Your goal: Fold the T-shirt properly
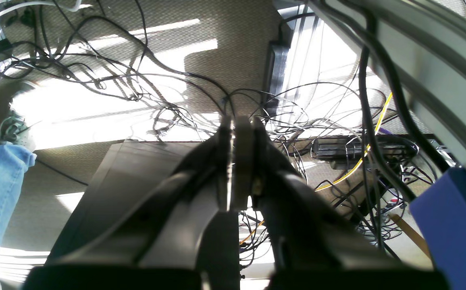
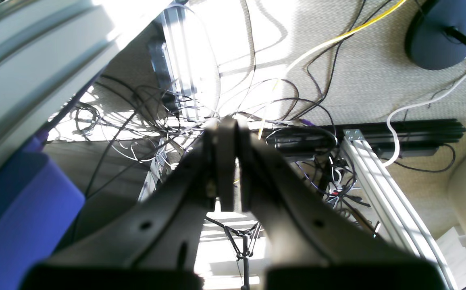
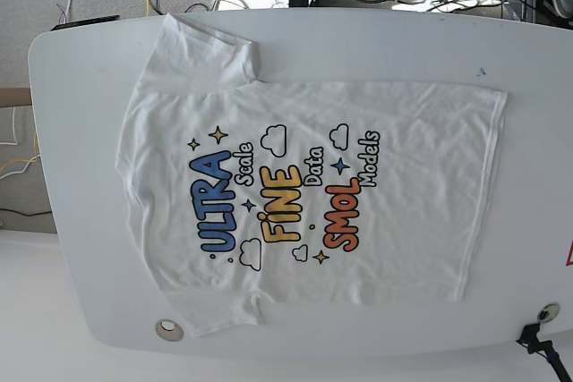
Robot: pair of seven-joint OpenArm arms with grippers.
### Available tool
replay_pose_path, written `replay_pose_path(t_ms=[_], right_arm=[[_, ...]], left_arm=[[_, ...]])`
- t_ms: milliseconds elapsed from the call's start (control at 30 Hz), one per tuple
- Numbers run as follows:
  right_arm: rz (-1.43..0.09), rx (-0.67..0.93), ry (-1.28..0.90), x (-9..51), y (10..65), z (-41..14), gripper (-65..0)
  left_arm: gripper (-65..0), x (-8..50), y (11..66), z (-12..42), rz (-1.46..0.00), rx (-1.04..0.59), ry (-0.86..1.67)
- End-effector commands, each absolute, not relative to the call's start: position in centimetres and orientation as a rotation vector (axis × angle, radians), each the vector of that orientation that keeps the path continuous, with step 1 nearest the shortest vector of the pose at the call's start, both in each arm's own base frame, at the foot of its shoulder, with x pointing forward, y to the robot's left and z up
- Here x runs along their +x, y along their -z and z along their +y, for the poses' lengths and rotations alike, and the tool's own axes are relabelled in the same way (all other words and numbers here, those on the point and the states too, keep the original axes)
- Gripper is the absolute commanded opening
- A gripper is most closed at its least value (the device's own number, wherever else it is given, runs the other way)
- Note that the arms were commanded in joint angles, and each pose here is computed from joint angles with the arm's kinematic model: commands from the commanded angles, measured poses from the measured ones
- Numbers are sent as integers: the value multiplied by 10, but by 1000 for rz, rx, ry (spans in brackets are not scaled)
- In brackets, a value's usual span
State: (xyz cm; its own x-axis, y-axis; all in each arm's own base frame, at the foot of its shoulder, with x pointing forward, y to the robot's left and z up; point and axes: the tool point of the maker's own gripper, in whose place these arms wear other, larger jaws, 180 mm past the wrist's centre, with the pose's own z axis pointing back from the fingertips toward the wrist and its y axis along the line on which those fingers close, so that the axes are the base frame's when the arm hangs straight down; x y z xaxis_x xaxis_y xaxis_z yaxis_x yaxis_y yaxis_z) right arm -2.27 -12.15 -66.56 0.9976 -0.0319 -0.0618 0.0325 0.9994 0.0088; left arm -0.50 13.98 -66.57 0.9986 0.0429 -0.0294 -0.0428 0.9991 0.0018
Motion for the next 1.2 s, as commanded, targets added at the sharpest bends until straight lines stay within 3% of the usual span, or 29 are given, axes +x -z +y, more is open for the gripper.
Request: replay_pose_path(t_ms=[0,1167], right_arm=[[67,13,28,-26,665,-122,-643],[101,7,-3,-45,664,-125,-648]], left_arm=[[-650,-3,666,139,20,0,-41],[-650,-11,665,147,-13,12,-25]])
